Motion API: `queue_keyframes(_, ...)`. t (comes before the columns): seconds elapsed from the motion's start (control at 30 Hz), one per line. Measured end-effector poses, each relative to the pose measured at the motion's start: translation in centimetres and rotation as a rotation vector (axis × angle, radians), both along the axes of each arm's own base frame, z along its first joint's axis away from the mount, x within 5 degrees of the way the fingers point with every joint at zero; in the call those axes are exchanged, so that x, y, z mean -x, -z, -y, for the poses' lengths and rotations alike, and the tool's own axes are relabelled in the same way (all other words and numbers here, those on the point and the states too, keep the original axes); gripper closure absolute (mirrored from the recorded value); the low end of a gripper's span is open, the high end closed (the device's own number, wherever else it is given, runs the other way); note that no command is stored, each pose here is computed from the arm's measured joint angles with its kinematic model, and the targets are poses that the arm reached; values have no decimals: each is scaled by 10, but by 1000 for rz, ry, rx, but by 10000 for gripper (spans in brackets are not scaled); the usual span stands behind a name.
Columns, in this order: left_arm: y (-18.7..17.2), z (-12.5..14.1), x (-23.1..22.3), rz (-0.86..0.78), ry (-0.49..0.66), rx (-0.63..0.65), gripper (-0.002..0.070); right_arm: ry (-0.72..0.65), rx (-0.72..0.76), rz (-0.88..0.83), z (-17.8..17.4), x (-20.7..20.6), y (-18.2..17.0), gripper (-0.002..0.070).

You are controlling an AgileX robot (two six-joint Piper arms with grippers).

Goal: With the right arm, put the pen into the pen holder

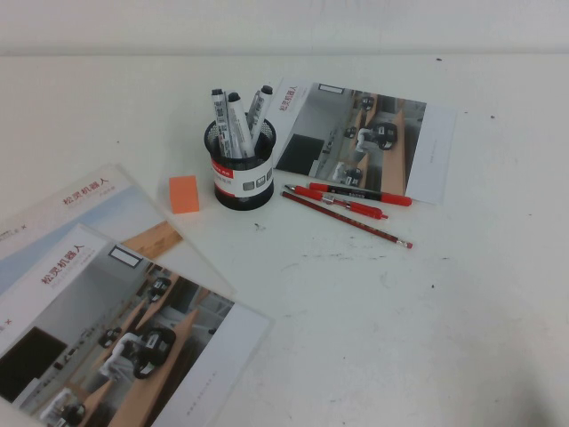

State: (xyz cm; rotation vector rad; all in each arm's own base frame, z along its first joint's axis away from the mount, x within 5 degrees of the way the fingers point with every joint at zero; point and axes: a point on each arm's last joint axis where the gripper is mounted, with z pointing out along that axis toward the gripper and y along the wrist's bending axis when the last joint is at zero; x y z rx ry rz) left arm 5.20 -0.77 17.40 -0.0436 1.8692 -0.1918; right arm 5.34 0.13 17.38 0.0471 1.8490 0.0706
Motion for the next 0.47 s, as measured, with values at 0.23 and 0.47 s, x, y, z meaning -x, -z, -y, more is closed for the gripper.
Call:
queue_keyframes(0.23,0,-2,0,5,-5,-68,676,0,0,0,0,0,0,696)
queue_keyframes(0.47,0,-1,0,12,46,-106,676,0,0,0,0,0,0,696)
